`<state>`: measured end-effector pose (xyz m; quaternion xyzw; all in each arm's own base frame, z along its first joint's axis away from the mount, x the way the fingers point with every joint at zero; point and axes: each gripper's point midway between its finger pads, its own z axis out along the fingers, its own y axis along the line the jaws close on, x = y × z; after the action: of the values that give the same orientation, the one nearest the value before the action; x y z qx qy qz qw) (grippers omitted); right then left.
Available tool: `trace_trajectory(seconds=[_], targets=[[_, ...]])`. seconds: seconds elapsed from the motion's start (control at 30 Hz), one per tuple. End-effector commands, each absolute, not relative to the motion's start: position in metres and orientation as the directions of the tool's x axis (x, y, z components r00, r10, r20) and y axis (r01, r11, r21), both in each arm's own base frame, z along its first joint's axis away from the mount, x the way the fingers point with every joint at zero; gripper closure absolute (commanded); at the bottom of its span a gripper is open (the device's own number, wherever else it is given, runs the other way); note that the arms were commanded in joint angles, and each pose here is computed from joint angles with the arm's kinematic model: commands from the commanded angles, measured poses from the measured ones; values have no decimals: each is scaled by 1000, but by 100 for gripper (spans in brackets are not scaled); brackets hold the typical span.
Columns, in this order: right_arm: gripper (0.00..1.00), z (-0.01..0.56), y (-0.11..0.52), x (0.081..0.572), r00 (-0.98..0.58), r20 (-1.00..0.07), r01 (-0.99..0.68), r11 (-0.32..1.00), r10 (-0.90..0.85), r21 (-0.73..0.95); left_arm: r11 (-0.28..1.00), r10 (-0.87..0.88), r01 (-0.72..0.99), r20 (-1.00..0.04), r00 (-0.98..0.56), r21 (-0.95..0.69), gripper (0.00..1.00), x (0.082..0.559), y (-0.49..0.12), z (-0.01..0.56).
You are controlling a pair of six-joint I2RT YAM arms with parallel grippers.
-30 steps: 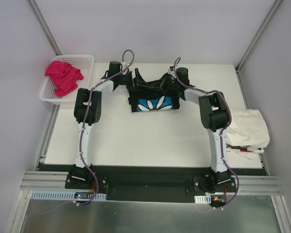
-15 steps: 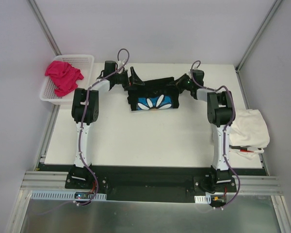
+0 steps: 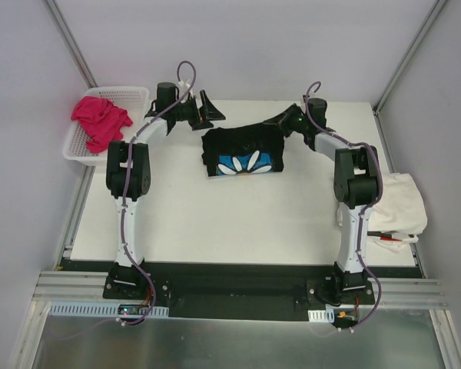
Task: Fold and stack the t-shirts
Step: Smooth out wrinkles on the folded tshirt
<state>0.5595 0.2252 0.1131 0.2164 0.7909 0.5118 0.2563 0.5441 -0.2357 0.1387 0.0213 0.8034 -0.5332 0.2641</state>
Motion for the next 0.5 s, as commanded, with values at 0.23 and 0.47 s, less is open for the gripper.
trace_trajectory(seconds=[0.23, 0.47], targets=[[99, 127, 309, 502, -855, -173, -7, 323, 489, 946, 312, -345, 518, -603, -719, -796, 1, 484, -270, 270], [100, 85, 306, 515, -857, -68, 91, 281, 510, 955, 168, -386, 373, -409, -827, -912, 1, 470, -292, 201]])
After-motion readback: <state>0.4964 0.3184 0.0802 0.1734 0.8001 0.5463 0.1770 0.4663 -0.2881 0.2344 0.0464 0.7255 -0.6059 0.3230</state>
